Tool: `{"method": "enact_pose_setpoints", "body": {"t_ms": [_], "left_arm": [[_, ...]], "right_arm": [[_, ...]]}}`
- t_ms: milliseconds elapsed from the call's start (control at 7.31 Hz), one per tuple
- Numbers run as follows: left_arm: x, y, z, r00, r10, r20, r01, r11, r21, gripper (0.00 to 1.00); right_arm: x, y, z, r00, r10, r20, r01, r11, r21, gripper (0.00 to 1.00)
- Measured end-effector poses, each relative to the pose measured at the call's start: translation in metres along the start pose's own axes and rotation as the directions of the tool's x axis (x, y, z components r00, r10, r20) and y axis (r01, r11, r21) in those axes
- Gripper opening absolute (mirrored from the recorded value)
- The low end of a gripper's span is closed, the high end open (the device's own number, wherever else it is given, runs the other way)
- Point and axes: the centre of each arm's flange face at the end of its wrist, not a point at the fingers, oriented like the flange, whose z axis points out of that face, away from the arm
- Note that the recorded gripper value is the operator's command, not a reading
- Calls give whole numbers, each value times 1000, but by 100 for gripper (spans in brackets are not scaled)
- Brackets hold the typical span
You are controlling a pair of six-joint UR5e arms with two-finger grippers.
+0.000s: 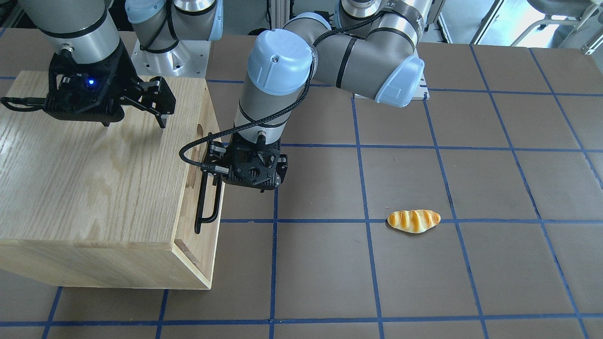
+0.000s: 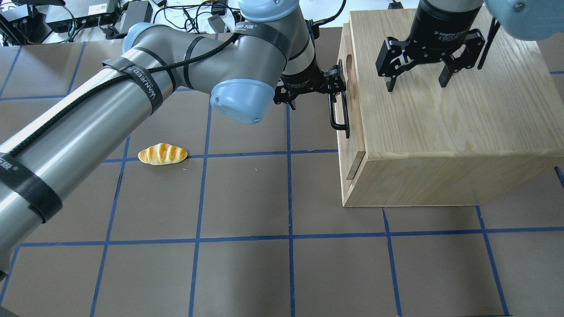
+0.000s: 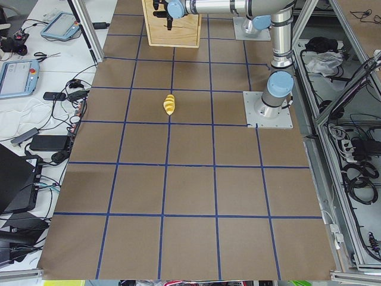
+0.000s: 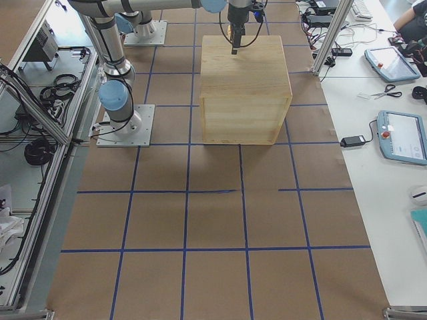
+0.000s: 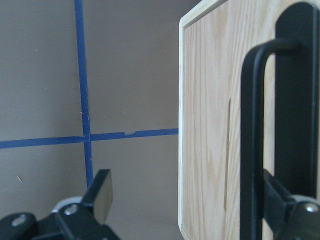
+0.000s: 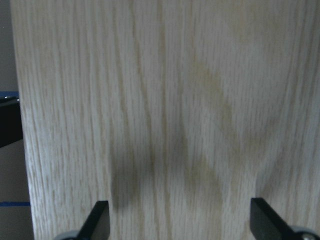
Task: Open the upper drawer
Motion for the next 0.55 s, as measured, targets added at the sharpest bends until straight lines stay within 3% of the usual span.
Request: {"method": "enact_pose_setpoints", "body": {"t_ms": [547], "left_arm": [[-9,-5,-7,1000,8,18,-8,1000,14,100]], "right_arm": [[0,0,0,1000,0,0,0,1000,0,100]]}}
